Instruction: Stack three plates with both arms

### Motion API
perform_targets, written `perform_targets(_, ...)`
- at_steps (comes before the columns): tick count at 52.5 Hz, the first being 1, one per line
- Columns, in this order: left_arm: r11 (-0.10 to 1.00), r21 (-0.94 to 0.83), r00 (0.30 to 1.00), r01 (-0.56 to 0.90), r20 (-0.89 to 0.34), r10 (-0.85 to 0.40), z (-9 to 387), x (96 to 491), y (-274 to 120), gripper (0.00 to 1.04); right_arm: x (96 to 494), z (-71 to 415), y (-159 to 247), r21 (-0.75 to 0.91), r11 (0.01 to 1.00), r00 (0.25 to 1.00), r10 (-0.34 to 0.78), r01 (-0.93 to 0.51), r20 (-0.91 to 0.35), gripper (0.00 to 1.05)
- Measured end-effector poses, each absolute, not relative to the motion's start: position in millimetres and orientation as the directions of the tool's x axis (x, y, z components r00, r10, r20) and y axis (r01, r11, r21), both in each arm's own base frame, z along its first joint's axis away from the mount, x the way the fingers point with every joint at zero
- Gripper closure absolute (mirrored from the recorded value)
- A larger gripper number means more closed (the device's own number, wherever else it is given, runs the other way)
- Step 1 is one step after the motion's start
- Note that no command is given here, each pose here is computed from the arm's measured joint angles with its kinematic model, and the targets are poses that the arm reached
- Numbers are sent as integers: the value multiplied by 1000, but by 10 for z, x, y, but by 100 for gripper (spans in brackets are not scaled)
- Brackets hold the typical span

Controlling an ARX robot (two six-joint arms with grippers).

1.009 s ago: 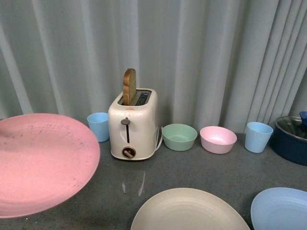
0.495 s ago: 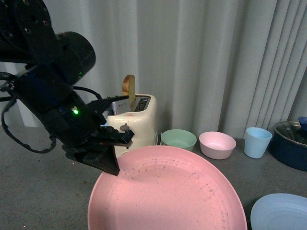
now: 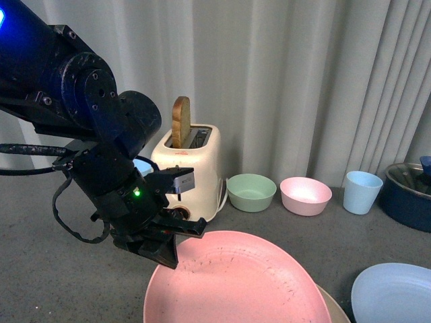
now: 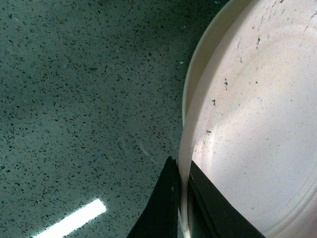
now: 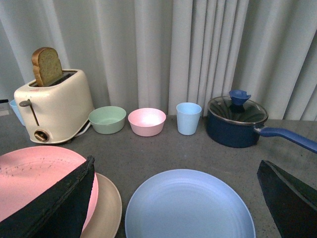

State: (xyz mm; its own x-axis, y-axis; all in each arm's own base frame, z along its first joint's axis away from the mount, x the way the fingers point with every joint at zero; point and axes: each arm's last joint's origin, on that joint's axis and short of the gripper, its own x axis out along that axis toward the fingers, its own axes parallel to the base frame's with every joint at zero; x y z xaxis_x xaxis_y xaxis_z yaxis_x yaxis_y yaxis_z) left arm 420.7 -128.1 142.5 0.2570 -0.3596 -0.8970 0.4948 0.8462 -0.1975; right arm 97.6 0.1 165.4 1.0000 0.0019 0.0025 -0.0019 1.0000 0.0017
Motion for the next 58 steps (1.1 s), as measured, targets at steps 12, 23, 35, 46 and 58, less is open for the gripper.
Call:
perform_targets(12,844,-209,257,493,-892,-371,1394,4210,-1363,101,976,1654,1,2,1000,1000,2,-2,2,7)
perform_targets(23,836,-218,250,504,-889,-383,1323,4154,-1452,101,976,1654,1,2,1000,1000,2,-2,2,7)
perform_targets(35,835,-229,232,501,-894,-384,1212,4065,-1527,101,976,1654,1,2,1000,1000,2,-2,2,7)
perform_targets(46,840,-224,245,494,-891,-382,1200,4058,-1573,101,976,1654,1,2,1000,1000,2,-2,2,7)
perform_targets(58,846,-215,253,488,-893,-373,1151,4072,-1588,101,976,1654,1,2,1000,1000,2,-2,2,7)
